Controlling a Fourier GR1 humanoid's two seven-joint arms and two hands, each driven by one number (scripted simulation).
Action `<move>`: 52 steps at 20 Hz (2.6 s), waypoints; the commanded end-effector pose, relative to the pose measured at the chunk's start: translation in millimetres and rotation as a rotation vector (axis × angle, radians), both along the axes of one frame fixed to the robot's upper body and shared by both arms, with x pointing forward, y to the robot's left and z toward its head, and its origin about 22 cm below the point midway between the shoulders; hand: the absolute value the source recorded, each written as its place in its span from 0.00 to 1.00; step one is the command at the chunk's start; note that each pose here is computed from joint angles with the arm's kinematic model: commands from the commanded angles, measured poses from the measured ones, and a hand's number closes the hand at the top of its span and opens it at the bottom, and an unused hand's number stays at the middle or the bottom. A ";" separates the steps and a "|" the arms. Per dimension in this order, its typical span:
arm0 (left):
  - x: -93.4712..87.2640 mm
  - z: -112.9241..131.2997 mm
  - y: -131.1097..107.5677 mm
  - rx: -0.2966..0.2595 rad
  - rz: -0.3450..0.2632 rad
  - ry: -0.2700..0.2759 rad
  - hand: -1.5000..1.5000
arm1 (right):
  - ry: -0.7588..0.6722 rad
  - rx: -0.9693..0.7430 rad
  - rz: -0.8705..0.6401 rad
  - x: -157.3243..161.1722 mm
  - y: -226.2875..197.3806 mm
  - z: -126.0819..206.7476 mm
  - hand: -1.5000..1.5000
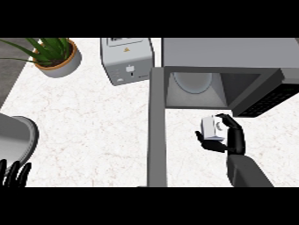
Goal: Pick up the milk, place it into the microwave and close the microwave
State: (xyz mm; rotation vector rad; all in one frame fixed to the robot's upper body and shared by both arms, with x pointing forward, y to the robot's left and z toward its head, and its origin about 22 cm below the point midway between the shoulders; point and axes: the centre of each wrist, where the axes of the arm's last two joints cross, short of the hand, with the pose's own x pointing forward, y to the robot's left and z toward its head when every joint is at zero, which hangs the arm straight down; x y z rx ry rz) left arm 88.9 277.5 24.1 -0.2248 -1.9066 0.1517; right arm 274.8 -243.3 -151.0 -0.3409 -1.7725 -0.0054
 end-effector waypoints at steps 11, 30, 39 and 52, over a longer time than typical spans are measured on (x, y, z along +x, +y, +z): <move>-5.2 2.6 13.7 0.010 -0.008 -0.001 0.00 | -0.186 0.051 -0.022 12.7 2.0 7.9 1.00; -22.9 14.1 -0.2 -0.007 -0.024 0.011 0.00 | -0.140 -0.007 0.007 -45.2 5.6 61.0 1.00; -20.5 12.9 11.8 -0.018 0.011 0.012 0.00 | -0.212 0.275 0.158 -84.7 41.7 114.4 1.00; -16.4 5.2 10.4 -0.026 0.023 0.009 0.00 | -0.193 0.118 0.125 -21.4 71.7 157.6 1.00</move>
